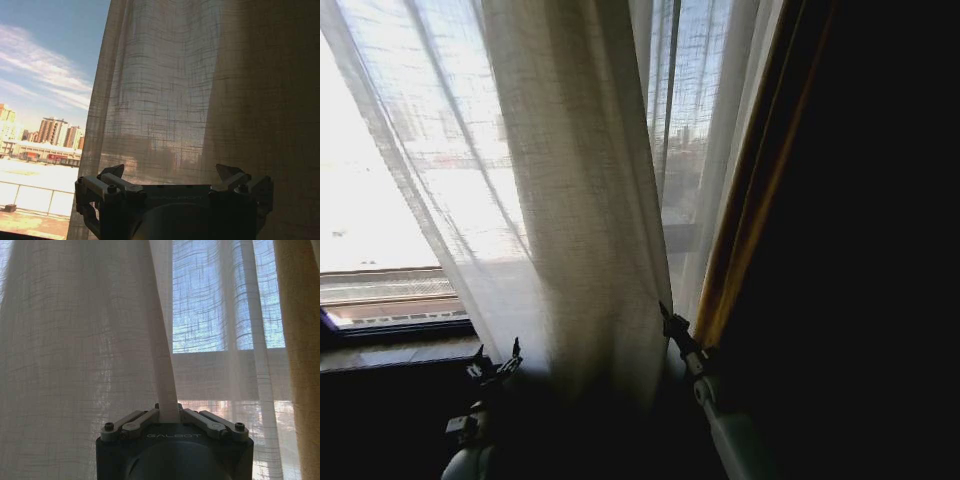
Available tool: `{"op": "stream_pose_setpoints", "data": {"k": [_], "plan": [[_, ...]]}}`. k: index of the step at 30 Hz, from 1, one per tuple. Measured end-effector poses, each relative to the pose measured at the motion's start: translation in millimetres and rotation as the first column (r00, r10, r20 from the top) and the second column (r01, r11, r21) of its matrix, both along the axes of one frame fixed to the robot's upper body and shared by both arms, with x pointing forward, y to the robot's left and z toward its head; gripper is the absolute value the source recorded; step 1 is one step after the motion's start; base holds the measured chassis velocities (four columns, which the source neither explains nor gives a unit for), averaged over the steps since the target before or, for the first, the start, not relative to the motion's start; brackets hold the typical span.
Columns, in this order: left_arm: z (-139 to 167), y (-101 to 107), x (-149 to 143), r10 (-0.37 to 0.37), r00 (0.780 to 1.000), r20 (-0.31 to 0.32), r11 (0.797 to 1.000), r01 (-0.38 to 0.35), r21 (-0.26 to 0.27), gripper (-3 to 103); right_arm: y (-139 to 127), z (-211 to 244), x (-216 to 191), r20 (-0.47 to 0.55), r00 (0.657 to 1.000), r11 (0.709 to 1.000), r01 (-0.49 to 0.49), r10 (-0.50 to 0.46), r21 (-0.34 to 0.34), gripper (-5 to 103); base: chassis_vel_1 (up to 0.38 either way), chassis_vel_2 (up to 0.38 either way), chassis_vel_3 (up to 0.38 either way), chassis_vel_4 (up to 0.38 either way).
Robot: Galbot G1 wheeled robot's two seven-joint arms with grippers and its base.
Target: Open the curtains by pulling them apart, changing their state from closed to fully open.
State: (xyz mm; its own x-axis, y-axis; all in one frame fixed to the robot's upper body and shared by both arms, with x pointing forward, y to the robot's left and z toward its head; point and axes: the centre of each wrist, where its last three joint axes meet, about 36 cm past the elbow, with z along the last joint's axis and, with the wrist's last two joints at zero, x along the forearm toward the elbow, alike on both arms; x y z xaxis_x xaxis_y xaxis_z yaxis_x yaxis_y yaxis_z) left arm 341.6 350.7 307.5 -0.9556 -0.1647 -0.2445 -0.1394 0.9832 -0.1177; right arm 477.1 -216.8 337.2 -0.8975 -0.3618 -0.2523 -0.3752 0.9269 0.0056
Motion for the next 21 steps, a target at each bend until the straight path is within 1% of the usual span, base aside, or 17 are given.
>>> {"op": "stream_pose_setpoints", "data": {"k": [5, 9, 15, 21], "plan": [[0.0, -0.1, 0.0, 0.000, 1.000, 0.000, 1.000, 0.000, 0.000, 100, 0.0, -0.5, 0.0, 0.006, 1.000, 1.000, 0.002, -0.002, -0.005, 0, -0.271, -0.249, 0.294, 0.292], [-0.1, -0.3, 0.1, -0.002, 1.000, 0.000, 1.000, 0.002, 0.000, 100, -1.8, -0.5, 0.1, 0.007, 1.000, 1.000, 0.002, -0.002, -0.010, 0, -0.100, -0.151, 0.133, 0.070], [0.1, 0.3, 0.0, 0.001, 1.000, 0.000, 1.000, -0.001, 0.000, 100, -2.0, 0.9, -0.6, -0.004, 1.000, 1.000, -0.020, 0.020, -0.018, 0, 0.003, 0.003, -0.002, -0.001], [0.1, 0.4, -0.1, 0.001, 1.000, 0.000, 1.000, -0.001, 0.000, 100, -2.8, 0.7, -2.0, -0.011, 1.000, 1.000, -0.019, 0.019, -0.018, 0, 0.021, 0.006, -0.020, -0.005]]}}
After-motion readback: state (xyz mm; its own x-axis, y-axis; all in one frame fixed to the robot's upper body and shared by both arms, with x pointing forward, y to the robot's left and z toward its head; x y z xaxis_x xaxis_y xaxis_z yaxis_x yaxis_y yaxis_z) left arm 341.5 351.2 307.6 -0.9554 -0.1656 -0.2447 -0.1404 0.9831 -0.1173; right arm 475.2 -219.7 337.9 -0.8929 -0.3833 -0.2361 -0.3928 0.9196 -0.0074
